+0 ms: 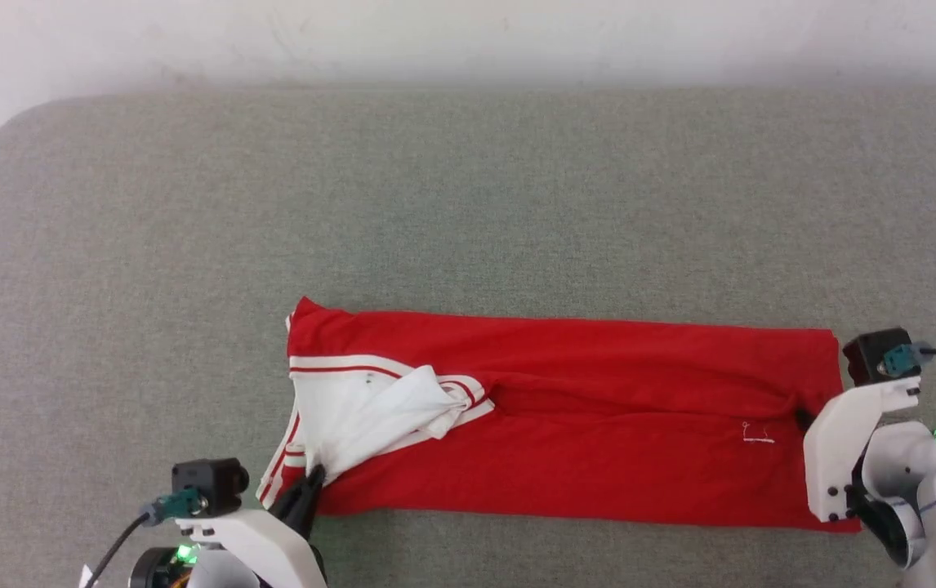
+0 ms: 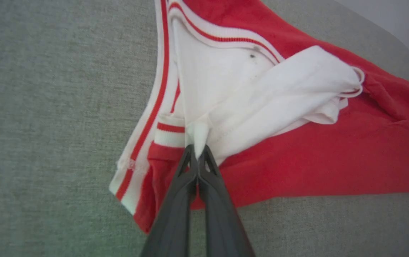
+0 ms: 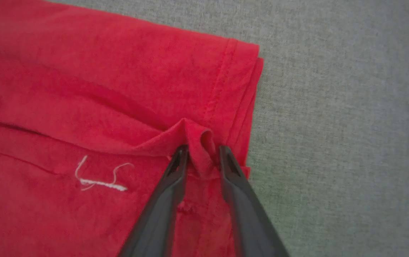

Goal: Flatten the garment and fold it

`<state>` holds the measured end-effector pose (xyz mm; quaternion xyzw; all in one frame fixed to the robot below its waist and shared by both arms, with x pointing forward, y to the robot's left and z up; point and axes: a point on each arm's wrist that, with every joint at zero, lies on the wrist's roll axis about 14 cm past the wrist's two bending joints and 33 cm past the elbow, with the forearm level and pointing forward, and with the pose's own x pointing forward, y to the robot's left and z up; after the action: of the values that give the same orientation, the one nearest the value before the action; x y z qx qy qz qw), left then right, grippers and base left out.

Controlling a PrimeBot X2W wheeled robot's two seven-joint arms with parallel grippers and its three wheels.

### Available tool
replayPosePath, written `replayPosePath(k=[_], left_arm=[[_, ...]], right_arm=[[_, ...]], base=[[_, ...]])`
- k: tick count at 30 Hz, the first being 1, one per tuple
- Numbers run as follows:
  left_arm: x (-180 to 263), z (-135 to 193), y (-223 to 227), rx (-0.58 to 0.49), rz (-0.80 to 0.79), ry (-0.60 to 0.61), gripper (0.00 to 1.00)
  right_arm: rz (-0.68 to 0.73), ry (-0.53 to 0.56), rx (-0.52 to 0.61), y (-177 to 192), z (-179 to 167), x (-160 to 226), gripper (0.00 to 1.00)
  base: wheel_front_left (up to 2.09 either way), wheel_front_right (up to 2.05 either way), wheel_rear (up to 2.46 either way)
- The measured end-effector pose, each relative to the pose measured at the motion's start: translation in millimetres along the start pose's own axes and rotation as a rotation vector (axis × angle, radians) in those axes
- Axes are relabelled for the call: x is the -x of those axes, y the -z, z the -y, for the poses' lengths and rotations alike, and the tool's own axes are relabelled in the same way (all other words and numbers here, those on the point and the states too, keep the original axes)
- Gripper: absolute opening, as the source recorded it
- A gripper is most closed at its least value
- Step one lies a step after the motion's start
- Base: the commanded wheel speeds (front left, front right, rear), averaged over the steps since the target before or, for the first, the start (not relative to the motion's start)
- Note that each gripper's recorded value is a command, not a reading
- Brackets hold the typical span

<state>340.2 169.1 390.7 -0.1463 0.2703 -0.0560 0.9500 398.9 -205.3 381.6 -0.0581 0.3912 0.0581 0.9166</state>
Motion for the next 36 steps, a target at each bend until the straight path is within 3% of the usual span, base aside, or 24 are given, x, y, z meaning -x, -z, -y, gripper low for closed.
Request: replayPosePath(k=[9, 21, 29, 36], left_arm=[[12, 15, -30, -0.058, 0.202, 0.025, 1.0], [36, 21, -131, -0.223, 0.61, -0.048, 1.0], [41, 22, -160, -0.236, 0.717, -0.088, 1.0], [39, 20, -165, -0.232, 0.736, -0.092, 1.0]], right_arm=[[0.14, -0.014, -0.11, -7, -7, 24, 1.0], [0.498, 0.065, -0.271, -56, 11, 65, 1.0], [0.447, 0.107, -0.376, -42, 33, 55, 1.0], [0.207, 0.093, -0.438, -8, 30, 27, 1.0]], base=[[0.0, 0.0, 0.0], [0.0, 0.0, 0.0], [0.0, 0.0, 0.0], [0.0, 0.0, 0.0]])
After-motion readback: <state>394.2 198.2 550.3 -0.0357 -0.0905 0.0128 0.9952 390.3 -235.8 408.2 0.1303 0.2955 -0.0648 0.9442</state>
